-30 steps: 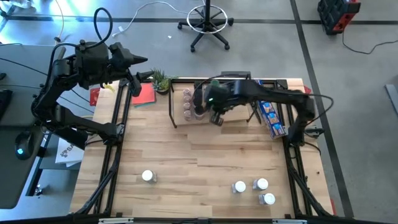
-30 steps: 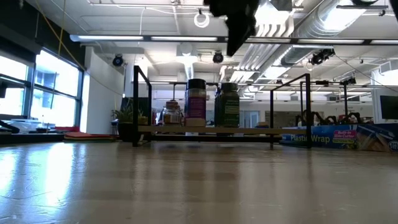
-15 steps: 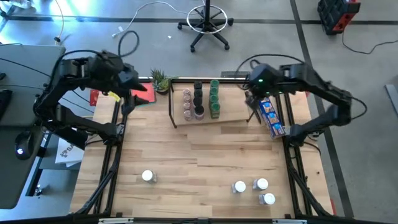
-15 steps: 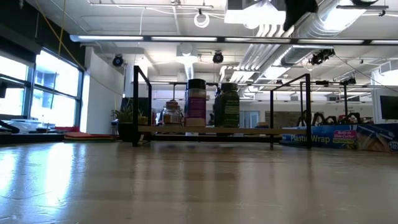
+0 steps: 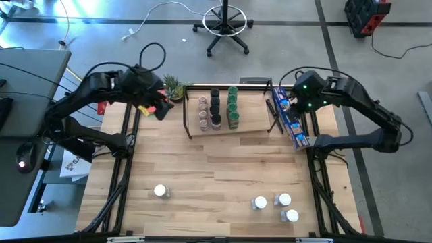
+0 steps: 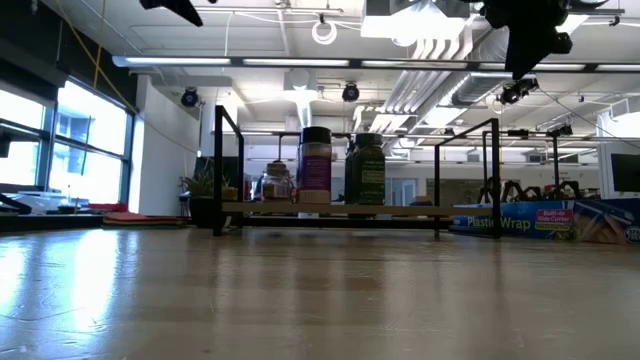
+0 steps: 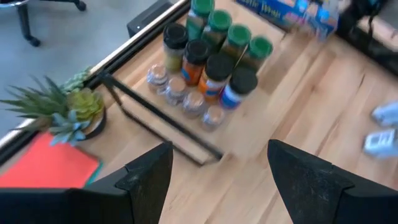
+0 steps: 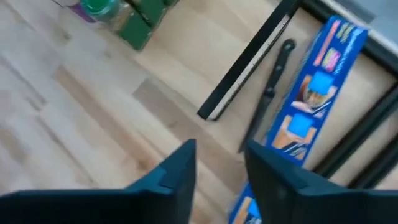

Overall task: Shelf spices
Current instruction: Adjust the shelf, then put the white seasoning bottle on the shelf

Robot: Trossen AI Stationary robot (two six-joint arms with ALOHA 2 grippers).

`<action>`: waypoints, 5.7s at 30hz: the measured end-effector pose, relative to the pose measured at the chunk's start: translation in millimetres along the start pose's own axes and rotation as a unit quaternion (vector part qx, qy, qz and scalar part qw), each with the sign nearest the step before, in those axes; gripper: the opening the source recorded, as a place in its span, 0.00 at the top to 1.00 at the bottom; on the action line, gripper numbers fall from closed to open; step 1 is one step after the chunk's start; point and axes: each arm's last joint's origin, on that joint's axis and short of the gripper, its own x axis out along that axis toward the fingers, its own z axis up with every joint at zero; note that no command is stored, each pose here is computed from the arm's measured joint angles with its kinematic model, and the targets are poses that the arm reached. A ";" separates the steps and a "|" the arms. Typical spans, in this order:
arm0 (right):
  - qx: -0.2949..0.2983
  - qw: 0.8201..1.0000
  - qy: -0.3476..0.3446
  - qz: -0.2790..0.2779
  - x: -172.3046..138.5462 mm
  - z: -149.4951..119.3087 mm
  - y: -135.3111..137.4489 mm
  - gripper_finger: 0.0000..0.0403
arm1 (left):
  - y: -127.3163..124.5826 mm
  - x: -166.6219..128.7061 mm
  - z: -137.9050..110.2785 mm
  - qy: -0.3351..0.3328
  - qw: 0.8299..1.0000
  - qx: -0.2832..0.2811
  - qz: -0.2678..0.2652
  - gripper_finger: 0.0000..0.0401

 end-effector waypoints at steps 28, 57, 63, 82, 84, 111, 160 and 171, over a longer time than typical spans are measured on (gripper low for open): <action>0.104 0.983 0.065 0.138 79.4 -19.4 -27.5 0.27 | 6.6 34.2 -28.7 0.071 0.995 -0.042 0.053 0.36; 0.071 0.969 0.065 0.227 91.3 -6.7 7.8 0.27 | 15.5 26.5 -29.2 0.043 0.993 -0.017 0.105 0.36; 0.055 0.970 0.069 0.225 91.2 -9.4 15.3 0.27 | 15.5 26.4 -29.1 0.043 0.993 -0.017 0.105 0.36; 0.009 0.997 0.027 0.076 19.6 1.2 8.6 0.27 | 13.5 23.7 -28.0 0.050 0.996 -0.020 0.074 0.36; 0.015 0.997 0.016 0.072 7.9 2.6 10.2 0.27 | 12.6 21.6 -25.1 0.037 0.997 -0.017 0.068 0.36; -0.330 0.883 0.153 0.296 7.7 -78.9 186.3 0.27 | 5.2 18.7 8.0 -0.119 0.986 0.106 0.047 0.36; -0.437 0.876 0.177 0.103 135.0 -188.8 290.7 0.44 | 3.7 19.9 2.7 -0.085 0.993 0.084 -0.001 0.36; -0.380 0.903 0.156 0.127 93.6 -140.5 263.4 0.54 | 3.5 19.9 3.4 -0.088 0.994 0.071 -0.003 0.36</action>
